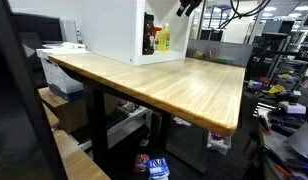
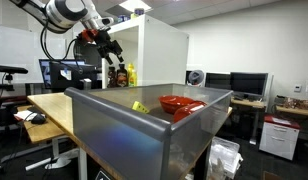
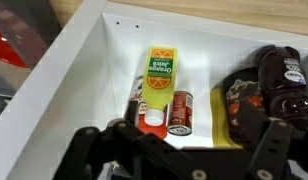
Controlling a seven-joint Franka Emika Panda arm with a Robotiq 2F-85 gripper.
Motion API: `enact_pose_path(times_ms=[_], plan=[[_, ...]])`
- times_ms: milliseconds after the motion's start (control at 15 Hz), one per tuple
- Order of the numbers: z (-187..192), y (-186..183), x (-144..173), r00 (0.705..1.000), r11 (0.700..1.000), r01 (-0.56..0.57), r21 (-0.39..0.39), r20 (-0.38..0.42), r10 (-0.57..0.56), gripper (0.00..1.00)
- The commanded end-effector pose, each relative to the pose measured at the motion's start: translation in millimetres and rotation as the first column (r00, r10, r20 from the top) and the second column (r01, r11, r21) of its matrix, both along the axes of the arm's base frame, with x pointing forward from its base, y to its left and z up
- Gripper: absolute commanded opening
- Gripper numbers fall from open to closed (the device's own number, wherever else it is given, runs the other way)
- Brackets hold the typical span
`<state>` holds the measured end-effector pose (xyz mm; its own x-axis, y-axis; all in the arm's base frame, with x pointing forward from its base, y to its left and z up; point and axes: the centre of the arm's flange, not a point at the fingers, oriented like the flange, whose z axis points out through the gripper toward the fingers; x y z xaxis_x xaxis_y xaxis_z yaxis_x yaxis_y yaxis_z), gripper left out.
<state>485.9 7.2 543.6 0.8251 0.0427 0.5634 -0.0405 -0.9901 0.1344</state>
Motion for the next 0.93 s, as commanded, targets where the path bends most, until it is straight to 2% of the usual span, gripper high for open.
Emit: enact_pose_path(times_ms=[0,867], plan=[[-17,9,-8,0.997,0.999,0.028,-0.018,0.073,-0.026,1.00],[-29,2,-12,0.993,0.998,0.061,-0.026,0.102,-0.058,1.00]])
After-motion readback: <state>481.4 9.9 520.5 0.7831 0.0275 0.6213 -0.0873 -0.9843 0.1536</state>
